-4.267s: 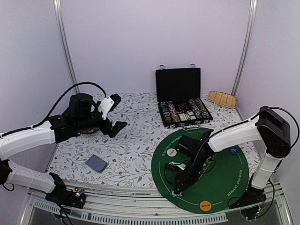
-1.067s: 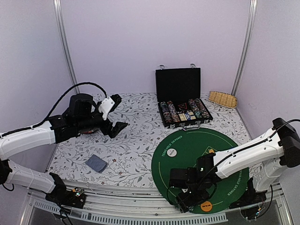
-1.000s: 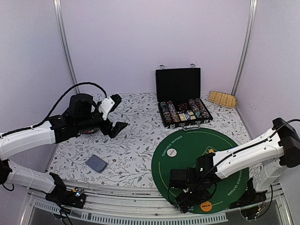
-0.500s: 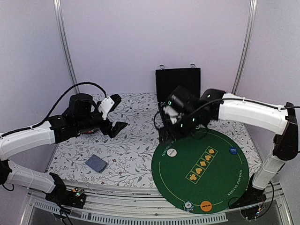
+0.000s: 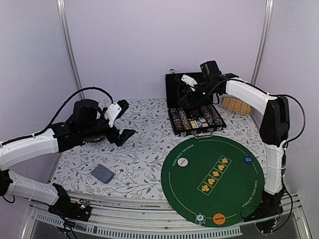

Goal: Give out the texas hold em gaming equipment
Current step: Pick up the pile of poker chips from the chip case.

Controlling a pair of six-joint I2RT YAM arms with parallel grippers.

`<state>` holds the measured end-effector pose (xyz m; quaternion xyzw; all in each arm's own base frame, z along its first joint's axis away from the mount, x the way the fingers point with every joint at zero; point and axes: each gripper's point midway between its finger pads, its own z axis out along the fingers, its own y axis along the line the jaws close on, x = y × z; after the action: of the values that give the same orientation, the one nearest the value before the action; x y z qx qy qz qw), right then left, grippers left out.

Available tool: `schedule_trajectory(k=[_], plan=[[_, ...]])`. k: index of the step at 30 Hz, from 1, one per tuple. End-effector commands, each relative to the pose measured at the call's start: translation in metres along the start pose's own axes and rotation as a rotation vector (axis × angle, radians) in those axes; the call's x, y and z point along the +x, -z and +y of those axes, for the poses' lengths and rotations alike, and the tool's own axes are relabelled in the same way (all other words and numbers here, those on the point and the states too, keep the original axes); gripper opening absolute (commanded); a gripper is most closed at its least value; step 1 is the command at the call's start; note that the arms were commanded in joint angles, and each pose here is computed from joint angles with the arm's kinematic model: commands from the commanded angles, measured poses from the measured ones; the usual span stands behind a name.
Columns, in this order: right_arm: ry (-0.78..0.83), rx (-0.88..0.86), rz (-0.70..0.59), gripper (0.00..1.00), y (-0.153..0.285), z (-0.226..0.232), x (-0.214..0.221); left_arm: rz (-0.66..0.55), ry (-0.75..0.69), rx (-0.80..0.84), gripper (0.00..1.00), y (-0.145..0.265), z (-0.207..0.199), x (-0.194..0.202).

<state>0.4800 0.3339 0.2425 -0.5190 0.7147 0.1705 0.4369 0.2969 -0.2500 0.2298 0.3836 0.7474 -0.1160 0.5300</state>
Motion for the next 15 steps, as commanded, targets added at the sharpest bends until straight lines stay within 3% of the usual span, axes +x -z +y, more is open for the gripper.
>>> schedule_trajectory(k=[1, 3, 5, 10, 13, 15], plan=[[0.27, -0.143, 0.058, 0.78, -0.026, 0.011, 0.049, 0.0, -0.01, -0.015, 0.98, -0.001, 0.003, 0.003], [0.317, -0.16, 0.084, 0.7, -0.037, 0.012, 0.064, 0.008, -0.009, -0.011, 0.98, -0.003, 0.002, 0.006], [0.349, -0.188, 0.081, 0.56, -0.048, 0.016, 0.074, 0.018, -0.008, -0.008, 0.98, -0.005, 0.001, 0.009], [0.412, -0.193, 0.1, 0.53, -0.077, 0.015, 0.098, 0.026, -0.008, -0.001, 0.98, -0.007, 0.0, 0.011], [0.434, -0.201, 0.147, 0.44, -0.102, 0.017, 0.119, 0.031, -0.01, -0.004, 0.98, -0.008, 0.001, 0.013], [0.442, -0.205, 0.17, 0.43, -0.111, 0.019, 0.127, 0.037, -0.01, -0.002, 0.98, -0.009, 0.0, 0.015]])
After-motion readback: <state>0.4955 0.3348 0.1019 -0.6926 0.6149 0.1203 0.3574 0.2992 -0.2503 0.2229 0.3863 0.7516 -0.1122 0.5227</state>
